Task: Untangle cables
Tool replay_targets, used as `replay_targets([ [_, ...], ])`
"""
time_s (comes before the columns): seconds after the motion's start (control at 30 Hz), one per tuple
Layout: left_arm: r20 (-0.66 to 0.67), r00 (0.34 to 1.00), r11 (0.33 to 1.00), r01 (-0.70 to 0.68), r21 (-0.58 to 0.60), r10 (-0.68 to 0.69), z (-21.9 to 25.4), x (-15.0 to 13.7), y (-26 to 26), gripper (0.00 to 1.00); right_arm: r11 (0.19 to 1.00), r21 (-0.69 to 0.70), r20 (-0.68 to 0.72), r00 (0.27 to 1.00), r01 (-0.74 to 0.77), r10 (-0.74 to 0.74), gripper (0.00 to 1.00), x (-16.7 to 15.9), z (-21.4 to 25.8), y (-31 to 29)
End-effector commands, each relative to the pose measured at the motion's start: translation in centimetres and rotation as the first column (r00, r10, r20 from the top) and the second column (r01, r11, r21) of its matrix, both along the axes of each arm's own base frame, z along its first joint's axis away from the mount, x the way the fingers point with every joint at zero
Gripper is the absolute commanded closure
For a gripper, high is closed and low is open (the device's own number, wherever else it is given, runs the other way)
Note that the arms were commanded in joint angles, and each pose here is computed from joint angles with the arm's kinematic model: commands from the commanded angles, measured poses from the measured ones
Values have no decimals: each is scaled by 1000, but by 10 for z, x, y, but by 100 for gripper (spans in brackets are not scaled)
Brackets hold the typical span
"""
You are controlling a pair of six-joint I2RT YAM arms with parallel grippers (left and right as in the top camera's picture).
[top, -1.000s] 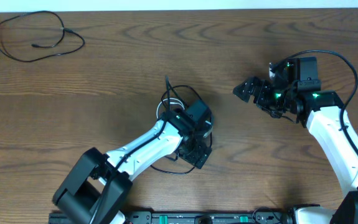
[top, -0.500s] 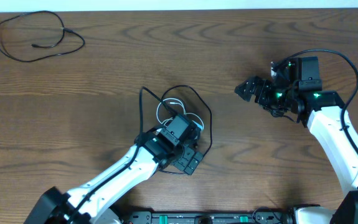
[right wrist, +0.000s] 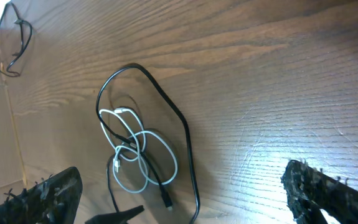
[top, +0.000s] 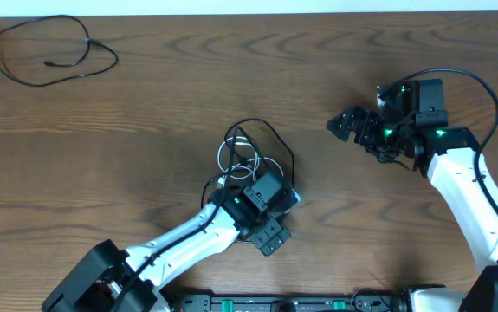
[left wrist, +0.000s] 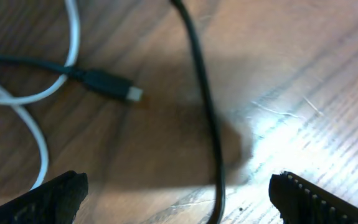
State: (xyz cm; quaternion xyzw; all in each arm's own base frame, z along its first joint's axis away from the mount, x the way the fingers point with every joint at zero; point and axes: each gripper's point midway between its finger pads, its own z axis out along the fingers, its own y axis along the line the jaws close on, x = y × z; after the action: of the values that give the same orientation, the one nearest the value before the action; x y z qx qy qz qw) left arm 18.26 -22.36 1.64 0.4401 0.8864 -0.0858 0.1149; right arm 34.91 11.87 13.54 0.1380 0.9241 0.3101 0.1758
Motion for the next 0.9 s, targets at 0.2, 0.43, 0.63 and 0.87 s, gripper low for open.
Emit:
replay_targets([
  [0.2, 21, 998, 998, 55, 25, -55, -2, 1, 2, 2, 1000, -6, 11, 1000, -7, 7, 1, 1, 1, -1],
  [0.43, -23, 998, 997, 59, 45, -59, -20, -2, 1, 4, 1000, -6, 10, 1000, -7, 7, 1, 1, 0, -1],
  [0.63, -19, 999, 998, 47, 29, -46, -26, 2, -5, 10, 1000, -7, 11, 1000, -7, 7, 1, 1, 0, -1],
  [0.87, 1, 1000, 997, 31, 64, -31, -31, 6, 1, 39, 1000, -6, 15, 1000, -7, 7, 1, 2, 1, -1],
])
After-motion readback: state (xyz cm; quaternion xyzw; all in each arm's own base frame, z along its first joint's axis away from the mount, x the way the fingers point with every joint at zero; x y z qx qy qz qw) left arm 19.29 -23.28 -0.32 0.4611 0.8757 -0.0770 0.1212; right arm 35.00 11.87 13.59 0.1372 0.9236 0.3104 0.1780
